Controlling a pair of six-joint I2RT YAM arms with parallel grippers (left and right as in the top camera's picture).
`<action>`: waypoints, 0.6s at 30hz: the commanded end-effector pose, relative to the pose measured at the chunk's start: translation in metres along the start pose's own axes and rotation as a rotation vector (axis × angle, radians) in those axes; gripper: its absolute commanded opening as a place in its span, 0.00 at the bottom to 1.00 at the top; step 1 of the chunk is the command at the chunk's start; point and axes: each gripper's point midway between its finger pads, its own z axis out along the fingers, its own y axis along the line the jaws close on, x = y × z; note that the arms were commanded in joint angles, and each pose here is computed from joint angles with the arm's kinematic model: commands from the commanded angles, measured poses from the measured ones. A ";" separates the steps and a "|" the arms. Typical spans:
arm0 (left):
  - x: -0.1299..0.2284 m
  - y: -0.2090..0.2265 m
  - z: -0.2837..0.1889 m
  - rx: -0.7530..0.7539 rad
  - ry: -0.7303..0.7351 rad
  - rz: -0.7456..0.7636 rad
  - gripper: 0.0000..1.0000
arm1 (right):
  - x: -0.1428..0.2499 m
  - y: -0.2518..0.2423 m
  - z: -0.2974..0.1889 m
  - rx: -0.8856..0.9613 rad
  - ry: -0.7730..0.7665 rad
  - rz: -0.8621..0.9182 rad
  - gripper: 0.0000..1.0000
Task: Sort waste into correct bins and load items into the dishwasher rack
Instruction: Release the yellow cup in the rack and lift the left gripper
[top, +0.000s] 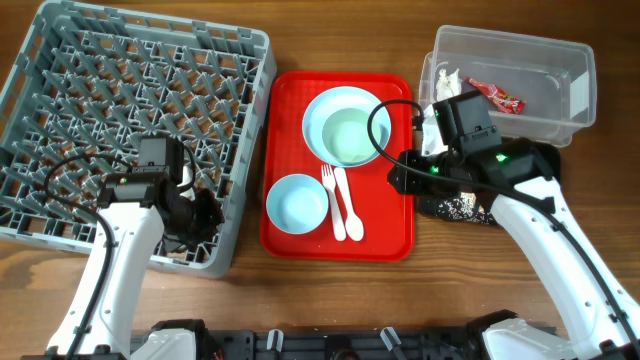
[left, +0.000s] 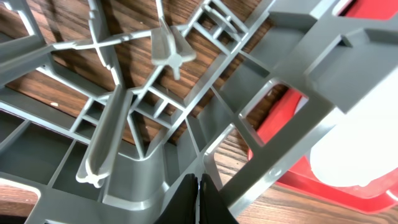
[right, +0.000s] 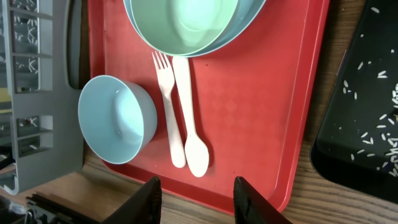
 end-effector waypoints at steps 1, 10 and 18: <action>0.005 -0.007 0.003 0.042 0.031 0.004 0.04 | -0.008 0.001 -0.009 0.008 -0.040 -0.026 0.38; 0.002 -0.017 0.002 0.092 0.021 0.011 0.08 | -0.008 0.001 -0.009 0.008 -0.040 -0.026 0.38; -0.002 -0.015 0.002 0.075 0.004 0.016 0.44 | -0.007 0.001 -0.009 0.010 -0.036 -0.026 0.50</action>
